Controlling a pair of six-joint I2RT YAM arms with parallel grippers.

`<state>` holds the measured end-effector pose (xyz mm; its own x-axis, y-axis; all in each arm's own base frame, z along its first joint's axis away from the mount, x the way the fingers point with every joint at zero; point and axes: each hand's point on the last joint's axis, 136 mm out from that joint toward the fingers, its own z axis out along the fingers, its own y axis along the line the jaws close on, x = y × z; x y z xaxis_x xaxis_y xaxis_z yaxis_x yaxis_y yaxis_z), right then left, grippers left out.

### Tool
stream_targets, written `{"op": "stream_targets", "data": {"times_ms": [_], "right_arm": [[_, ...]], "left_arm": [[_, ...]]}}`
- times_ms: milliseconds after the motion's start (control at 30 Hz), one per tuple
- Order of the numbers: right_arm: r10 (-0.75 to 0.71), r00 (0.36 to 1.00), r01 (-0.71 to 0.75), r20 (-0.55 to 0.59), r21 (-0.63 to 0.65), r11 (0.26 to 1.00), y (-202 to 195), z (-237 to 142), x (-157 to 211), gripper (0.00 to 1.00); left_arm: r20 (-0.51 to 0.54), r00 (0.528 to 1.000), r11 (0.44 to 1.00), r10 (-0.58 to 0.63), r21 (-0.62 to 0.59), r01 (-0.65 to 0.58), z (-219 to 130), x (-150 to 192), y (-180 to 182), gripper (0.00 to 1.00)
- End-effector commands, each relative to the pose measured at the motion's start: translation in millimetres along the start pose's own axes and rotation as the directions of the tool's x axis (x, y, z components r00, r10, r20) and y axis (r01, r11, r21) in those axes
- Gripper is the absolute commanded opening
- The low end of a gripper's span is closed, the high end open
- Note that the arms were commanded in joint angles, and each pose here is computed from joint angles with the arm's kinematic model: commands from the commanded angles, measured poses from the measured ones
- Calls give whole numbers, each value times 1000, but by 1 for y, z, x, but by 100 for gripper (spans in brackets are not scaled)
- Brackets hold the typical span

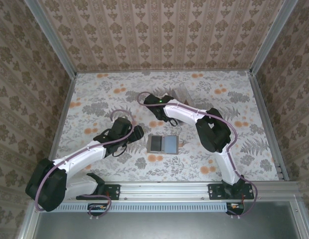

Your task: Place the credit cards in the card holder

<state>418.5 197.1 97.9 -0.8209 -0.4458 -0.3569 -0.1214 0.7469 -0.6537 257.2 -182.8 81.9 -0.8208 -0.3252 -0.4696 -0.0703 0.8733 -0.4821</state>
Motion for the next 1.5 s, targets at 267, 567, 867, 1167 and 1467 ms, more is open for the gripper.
{"op": "stream_targets", "data": {"times_ms": [267, 567, 867, 1167, 1467], "right_arm": [[78, 996, -84, -43, -173, 981, -6, -26, 7, 7], [276, 959, -280, -67, -384, 880, -25, -67, 10, 1], [553, 800, -520, -234, -730, 444, -32, -103, 22, 0], [660, 618, -539, -427, -841, -39, -36, -128, 26, 0], [677, 534, -533, -506, -823, -194, -31, -129, 29, 0]], "left_arm": [[-13, 1000, 1000, -18, -1, 18, 1, 0, -1, 80], [-27, 1000, 998, 5, 57, -4, -1, -6, -20, 80], [-86, 996, 966, 4, 258, 18, 0, -15, -71, 77], [-160, 986, 875, -36, 472, 108, 6, -25, -124, 73], [-225, 970, 764, -91, 610, 213, 9, -34, -160, 60]]}}
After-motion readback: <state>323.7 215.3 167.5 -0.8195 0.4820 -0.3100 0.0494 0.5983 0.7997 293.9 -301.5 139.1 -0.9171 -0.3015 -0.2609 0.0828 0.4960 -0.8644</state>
